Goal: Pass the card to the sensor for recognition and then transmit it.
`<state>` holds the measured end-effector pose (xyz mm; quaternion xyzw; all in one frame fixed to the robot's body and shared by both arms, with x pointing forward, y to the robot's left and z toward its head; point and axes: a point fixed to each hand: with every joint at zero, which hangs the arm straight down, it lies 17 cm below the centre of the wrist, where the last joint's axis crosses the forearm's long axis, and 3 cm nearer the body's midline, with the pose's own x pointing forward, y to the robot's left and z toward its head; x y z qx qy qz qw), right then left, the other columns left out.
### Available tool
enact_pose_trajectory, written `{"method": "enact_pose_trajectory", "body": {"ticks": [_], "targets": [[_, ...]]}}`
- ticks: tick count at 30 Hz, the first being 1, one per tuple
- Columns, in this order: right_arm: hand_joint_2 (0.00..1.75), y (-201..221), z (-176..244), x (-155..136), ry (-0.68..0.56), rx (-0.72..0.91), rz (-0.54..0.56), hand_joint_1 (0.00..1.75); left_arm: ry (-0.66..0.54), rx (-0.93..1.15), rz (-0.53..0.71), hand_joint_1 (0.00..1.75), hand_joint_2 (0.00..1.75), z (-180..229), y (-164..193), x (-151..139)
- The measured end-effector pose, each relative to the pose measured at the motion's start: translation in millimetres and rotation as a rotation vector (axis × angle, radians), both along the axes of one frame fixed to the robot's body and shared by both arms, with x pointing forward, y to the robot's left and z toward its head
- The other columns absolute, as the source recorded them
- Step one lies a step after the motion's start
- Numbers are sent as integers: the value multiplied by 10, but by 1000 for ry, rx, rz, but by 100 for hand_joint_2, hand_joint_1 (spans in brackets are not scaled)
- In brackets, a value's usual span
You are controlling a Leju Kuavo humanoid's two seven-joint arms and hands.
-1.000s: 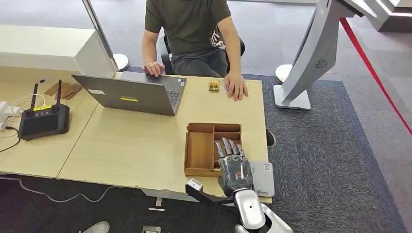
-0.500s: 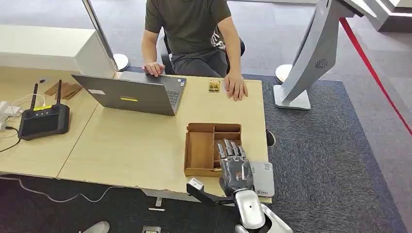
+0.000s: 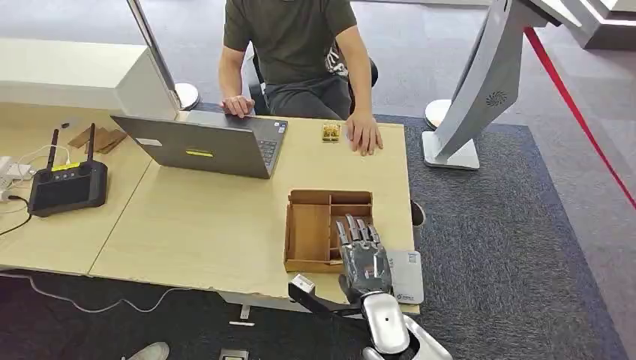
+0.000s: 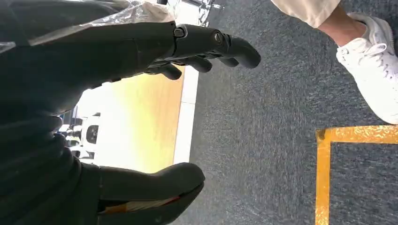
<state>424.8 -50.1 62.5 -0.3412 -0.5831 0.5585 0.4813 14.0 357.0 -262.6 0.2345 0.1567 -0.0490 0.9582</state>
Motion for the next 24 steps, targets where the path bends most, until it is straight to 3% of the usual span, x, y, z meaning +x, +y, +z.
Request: {"method": "enact_pose_trajectory", "body": {"ticks": [24], "targets": [[175,-27,-140,24,62,4,-8,0,-2,3,-10,0,175,1,4,10]]}}
